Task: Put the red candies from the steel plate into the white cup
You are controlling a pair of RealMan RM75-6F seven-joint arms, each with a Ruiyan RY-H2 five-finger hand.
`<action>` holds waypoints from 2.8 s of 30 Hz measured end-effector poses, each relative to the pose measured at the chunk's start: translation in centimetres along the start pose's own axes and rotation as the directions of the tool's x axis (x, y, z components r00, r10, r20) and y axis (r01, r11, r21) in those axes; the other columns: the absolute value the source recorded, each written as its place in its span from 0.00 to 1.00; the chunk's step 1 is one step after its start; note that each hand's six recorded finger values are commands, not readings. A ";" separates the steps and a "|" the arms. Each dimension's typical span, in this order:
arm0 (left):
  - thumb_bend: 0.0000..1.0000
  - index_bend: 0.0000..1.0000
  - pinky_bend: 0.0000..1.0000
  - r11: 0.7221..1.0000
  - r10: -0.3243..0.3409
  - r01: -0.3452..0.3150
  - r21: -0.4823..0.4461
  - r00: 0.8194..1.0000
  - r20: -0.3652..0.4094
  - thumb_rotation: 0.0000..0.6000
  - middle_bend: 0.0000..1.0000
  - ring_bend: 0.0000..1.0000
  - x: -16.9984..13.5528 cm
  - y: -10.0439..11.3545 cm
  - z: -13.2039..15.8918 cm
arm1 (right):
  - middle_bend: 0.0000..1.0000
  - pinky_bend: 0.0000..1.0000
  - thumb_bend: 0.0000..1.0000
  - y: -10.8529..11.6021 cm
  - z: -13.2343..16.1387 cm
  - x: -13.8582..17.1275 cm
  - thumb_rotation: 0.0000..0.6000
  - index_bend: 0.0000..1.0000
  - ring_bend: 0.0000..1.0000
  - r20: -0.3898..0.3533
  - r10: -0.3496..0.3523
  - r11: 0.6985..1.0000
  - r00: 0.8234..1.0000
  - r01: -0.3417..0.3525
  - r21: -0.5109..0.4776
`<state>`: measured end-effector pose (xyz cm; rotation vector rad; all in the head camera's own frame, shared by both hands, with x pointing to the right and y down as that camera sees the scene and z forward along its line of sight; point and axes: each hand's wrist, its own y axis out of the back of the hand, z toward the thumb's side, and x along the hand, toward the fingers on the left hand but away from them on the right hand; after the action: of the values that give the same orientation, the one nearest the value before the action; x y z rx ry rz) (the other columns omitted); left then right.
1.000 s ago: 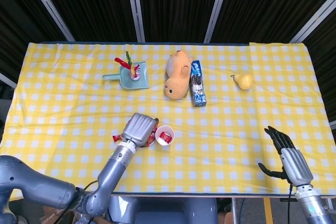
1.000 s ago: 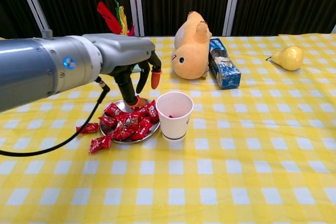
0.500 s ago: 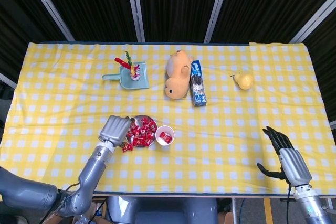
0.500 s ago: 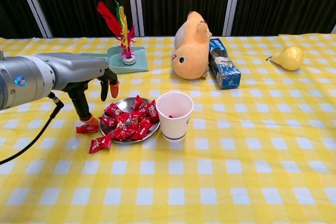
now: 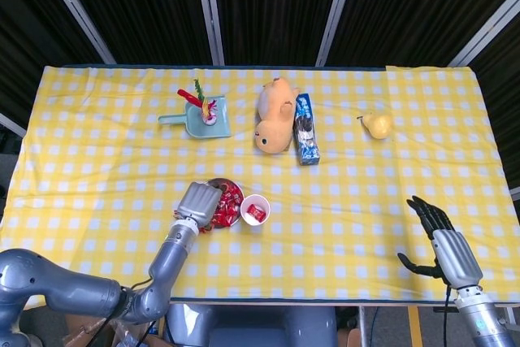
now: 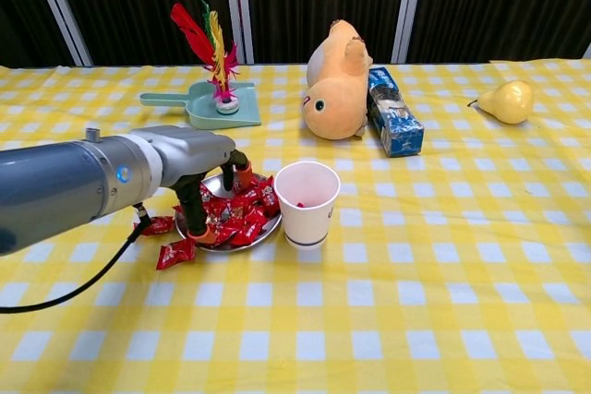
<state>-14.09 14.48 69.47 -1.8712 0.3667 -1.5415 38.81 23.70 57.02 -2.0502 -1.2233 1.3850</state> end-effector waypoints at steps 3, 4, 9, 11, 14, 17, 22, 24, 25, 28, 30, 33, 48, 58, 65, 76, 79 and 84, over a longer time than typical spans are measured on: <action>0.22 0.26 0.97 1.000 0.000 0.000 -0.004 1.000 0.002 1.00 0.26 0.93 0.4 -0.2 0.6 | 0.00 0.00 0.33 0.0 0.0 0.0 1.00 0.00 0.00 0.001 0.002 1.000 1.000 -0.002 -0.003; 0.22 0.28 0.97 1.000 -0.001 0.001 -0.004 1.000 0.002 1.00 0.28 0.93 0.6 -0.2 0.7 | 0.00 0.00 0.33 0.0 0.0 0.0 1.00 0.00 0.00 0.001 0.003 1.000 1.000 -0.003 -0.004; 0.26 0.37 0.97 1.000 -0.009 0.009 0.011 1.000 0.000 1.00 0.40 0.93 1.1 -1.0 1.3 | 0.00 0.00 0.33 0.0 0.0 0.0 1.00 0.00 0.00 0.004 0.005 1.000 1.000 -0.005 -0.010; 0.28 0.41 0.97 1.000 -0.009 0.009 0.022 1.000 -0.001 1.00 0.45 0.93 1.2 -1.3 1.3 | 0.00 0.00 0.33 0.0 0.0 0.0 1.00 0.00 0.00 0.005 0.006 1.000 1.000 -0.006 -0.012; 0.32 0.47 0.97 0.999 -0.002 0.002 0.037 1.000 -0.004 1.00 0.52 0.93 1.3 -1.5 1.1 | 0.00 0.00 0.33 -0.1 0.0 0.0 1.00 0.00 0.00 0.004 0.008 1.000 1.000 -0.008 -0.015; 0.36 0.53 0.97 0.999 0.006 -0.006 0.039 1.000 -0.010 1.00 0.60 0.93 1.4 -1.7 0.9 | 0.00 0.00 0.33 -0.1 0.0 0.0 1.00 0.00 0.00 0.002 0.008 1.000 1.000 -0.008 -0.013; 0.37 0.57 0.97 0.999 0.017 -0.017 0.041 1.000 -0.017 1.00 0.65 0.93 1.3 -2.0 0.4 | 0.00 0.00 0.33 -0.1 0.0 0.1 1.00 0.00 0.00 0.005 0.006 1.000 1.000 -0.006 -0.014; 0.38 0.58 0.97 0.999 0.022 -0.021 0.041 1.000 -0.020 1.00 0.66 0.93 1.3 -2.1 0.2 | 0.00 0.00 0.33 0.0 0.0 0.1 1.00 0.00 0.00 0.006 0.006 1.000 1.000 -0.006 -0.016; 0.38 0.58 0.97 0.999 0.025 -0.024 0.040 0.999 -0.021 1.00 0.66 0.93 1.3 -2.1 0.1 | 0.00 0.00 0.33 -0.1 0.0 0.1 1.00 0.00 0.00 0.006 0.006 1.000 1.000 -0.006 -0.016; 0.38 0.58 0.97 0.999 0.038 -0.037 0.037 0.999 -0.024 1.00 0.66 0.93 1.3 -1.9 -0.2 | 0.00 0.00 0.33 -0.1 0.0 0.1 1.00 0.00 0.00 0.005 0.007 1.000 1.000 -0.007 -0.014; 0.38 0.58 0.97 0.998 0.050 -0.049 0.031 0.998 -0.027 1.00 0.66 0.93 1.3 -1.6 -0.5 | 0.00 0.00 0.33 -0.1 0.0 0.1 1.00 0.00 0.00 0.006 0.007 1.000 1.000 -0.007 -0.016; 0.38 0.58 0.97 0.998 0.066 -0.066 0.023 0.997 -0.033 1.00 0.66 0.93 1.3 -0.8 -0.9 | 0.00 0.00 0.33 -0.1 0.0 0.1 1.00 0.00 0.00 0.006 0.007 1.000 1.000 -0.007 -0.017; 0.39 0.58 0.97 0.989 0.144 -0.145 -0.016 0.989 -0.037 1.00 0.66 0.93 -0.3 3.5 -2.8 | 0.00 0.00 0.33 0.0 0.1 0.1 1.00 0.00 0.00 0.005 0.004 1.000 1.000 -0.004 -0.016; 0.39 0.58 0.97 0.977 0.206 -0.204 -0.066 0.978 0.031 1.00 0.66 0.93 -1.2 7.7 0.2 | 0.00 0.00 0.33 0.1 0.1 0.1 1.00 0.00 0.00 0.007 0.000 1.000 1.000 0.000 -0.016; 0.39 0.58 0.97 0.978 0.200 -0.191 -0.087 0.975 0.102 1.00 0.66 0.93 -1.4 7.9 4.3 | 0.00 0.00 0.33 0.1 0.0 0.0 1.00 0.00 0.00 0.007 0.000 1.000 1.000 0.000 -0.021; 0.38 0.56 0.97 0.984 0.169 -0.158 -0.080 0.974 0.154 1.00 0.65 0.93 -1.2 6.5 8.6 | 0.00 0.00 0.33 0.2 0.0 0.0 1.00 0.00 0.00 0.008 0.003 1.000 1.000 -0.002 -0.027; 0.35 0.54 0.97 0.986 0.159 -0.151 -0.066 0.976 0.148 1.00 0.65 0.93 -0.9 6.1 8.8 | 0.00 0.00 0.33 0.2 -0.1 0.0 1.00 0.00 0.00 0.009 0.004 1.000 1.000 -0.003 -0.029; 0.30 0.49 0.97 0.987 0.153 -0.147 -0.062 0.980 0.126 1.00 0.63 0.93 -0.6 5.9 8.3 | 0.00 0.00 0.33 0.2 0.0 0.0 1.00 0.00 0.00 0.007 0.005 1.000 1.000 -0.005 -0.026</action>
<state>-5.20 13.20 64.60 -1.9265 0.4809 -1.3138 38.92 23.61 56.94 -2.0685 -1.2467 1.3868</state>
